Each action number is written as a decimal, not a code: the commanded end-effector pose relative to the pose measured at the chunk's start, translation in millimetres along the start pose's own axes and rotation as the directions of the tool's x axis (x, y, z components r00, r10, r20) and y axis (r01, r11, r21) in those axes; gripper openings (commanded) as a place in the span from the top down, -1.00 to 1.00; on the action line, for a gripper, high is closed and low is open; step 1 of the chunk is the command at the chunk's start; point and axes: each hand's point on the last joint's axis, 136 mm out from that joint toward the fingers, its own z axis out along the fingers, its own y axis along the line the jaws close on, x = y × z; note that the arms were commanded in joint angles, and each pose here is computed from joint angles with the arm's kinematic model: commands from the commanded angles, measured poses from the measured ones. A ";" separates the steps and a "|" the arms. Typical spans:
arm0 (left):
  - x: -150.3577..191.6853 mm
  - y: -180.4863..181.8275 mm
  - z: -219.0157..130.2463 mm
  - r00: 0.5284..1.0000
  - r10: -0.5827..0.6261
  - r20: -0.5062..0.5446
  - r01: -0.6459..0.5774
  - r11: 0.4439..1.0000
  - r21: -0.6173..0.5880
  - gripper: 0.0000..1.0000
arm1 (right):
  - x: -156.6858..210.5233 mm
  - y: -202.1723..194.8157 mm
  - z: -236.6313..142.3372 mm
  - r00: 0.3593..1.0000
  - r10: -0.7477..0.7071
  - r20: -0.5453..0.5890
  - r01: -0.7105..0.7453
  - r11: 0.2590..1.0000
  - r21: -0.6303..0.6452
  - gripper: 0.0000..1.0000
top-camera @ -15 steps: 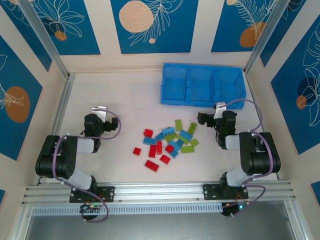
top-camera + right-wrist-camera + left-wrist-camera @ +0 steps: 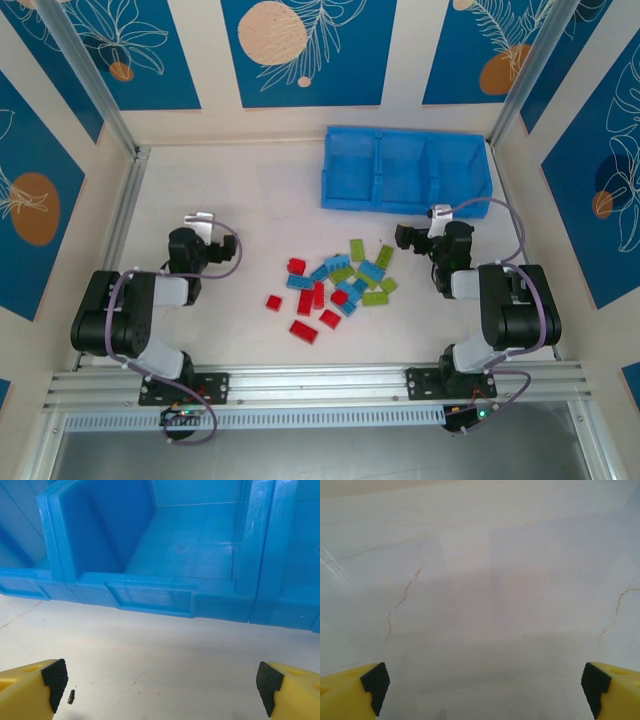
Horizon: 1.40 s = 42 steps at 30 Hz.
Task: Sort the legos into containers by color
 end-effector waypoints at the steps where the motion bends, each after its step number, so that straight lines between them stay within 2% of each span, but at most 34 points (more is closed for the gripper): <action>1: -11.7 2.6 1.6 0.999 -0.001 0.036 0.001 1.000 -0.006 -1.00 | -14.7 1.3 0.1 0.999 -0.015 0.035 0.016 1.000 -0.012 -0.99; 4: -12.5 2.6 0.3 0.999 0.001 0.044 -0.001 1.000 -0.007 -0.99 | -32.6 3.0 -16.2 0.999 0.001 0.045 -0.001 1.000 0.010 -0.99; 5: -14.8 2.0 -2.3 0.999 0.005 0.051 -0.005 1.000 -0.004 -0.98 | -44.8 4.3 -27.8 0.998 0.040 0.045 -0.041 0.999 0.024 -0.99; 7: -25.5 0.7 -14.8 0.997 0.011 0.071 -0.010 1.000 -0.006 -0.99 | -56.2 7.4 -52.8 0.976 0.218 0.003 -0.218 0.975 0.054 -0.99; 9: -41.2 -0.2 -34.0 0.998 0.004 0.065 -0.003 1.000 -0.019 -1.00 | -55.1 26.2 -78.2 0.918 0.380 -0.114 -0.375 0.925 0.064 -0.98; 11: -71.2 -11.2 -59.8 0.993 -0.008 0.117 0.008 1.000 -0.003 -1.00 | -44.8 58.5 -98.8 0.862 0.427 -0.274 -0.430 0.901 0.053 -0.97; 13: -99.7 -26.4 -86.2 0.989 -0.040 0.144 0.034 0.999 0.042 -1.00 | -35.2 85.5 -111.2 0.823 0.412 -0.390 -0.432 0.901 0.040 -0.97; 16: -136.2 -75.2 -128.7 0.989 -0.026 0.143 -0.006 0.976 0.220 -1.00 | -20.6 120.4 -119.5 0.788 0.327 -0.522 -0.380 0.925 0.007 -0.97; 19: -151.8 -126.2 -174.9 0.996 0.044 0.074 -0.071 0.902 0.427 -1.00 | -5.7 113.6 -116.1 0.736 0.361 -0.573 -0.332 0.930 0.159 -0.97; 22: -143.0 -166.7 -221.0 0.979 0.200 0.028 -0.175 0.771 0.613 -1.00 | 11.6 106.0 -99.8 0.667 0.442 -0.600 -0.355 0.896 0.265 -0.96; 24: -130.6 -177.4 -243.0 0.953 0.302 0.030 -0.239 0.685 0.688 -1.00 | 19.0 108.4 -85.5 0.624 0.469 -0.624 -0.364 0.882 0.299 -0.94; 25: -122.7 -179.4 -249.3 0.937 0.348 0.043 -0.273 0.647 0.711 -1.00 | 23.1 108.4 -77.2 0.608 0.475 -0.636 -0.354 0.879 0.318 -0.89; 27: -108.8 -178.3 -249.9 0.908 0.412 0.079 -0.339 0.609 0.717 -1.00 | 31.6 102.6 -61.3 0.583 0.498 -0.642 -0.324 0.867 0.378 -0.80; 29: -97.6 -175.9 -241.5 0.887 0.446 0.120 -0.396 0.603 0.692 -1.00 | 43.1 95.8 -45.9 0.572 0.522 -0.633 -0.303 0.852 0.428 -0.72; 34: -87.0 -178.9 -234.9 0.882 0.440 0.172 -0.428 0.591 0.683 -1.00 | 74.3 93.8 -23.9 0.519 0.545 -0.658 -0.273 0.835 0.477 -0.48; 38: -78.0 -174.5 -231.4 0.868 0.463 0.180 -0.455 0.595 0.663 -1.00 | 83.9 88.4 -22.2 0.529 0.541 -0.654 -0.242 0.835 0.494 0.00; 42: -76.9 -171.8 -230.4 0.866 0.457 0.204 -0.471 0.606 0.641 -1.00 | 77.9 84.6 -29.4 0.559 0.535 -0.634 -0.248 0.837 0.488 0.37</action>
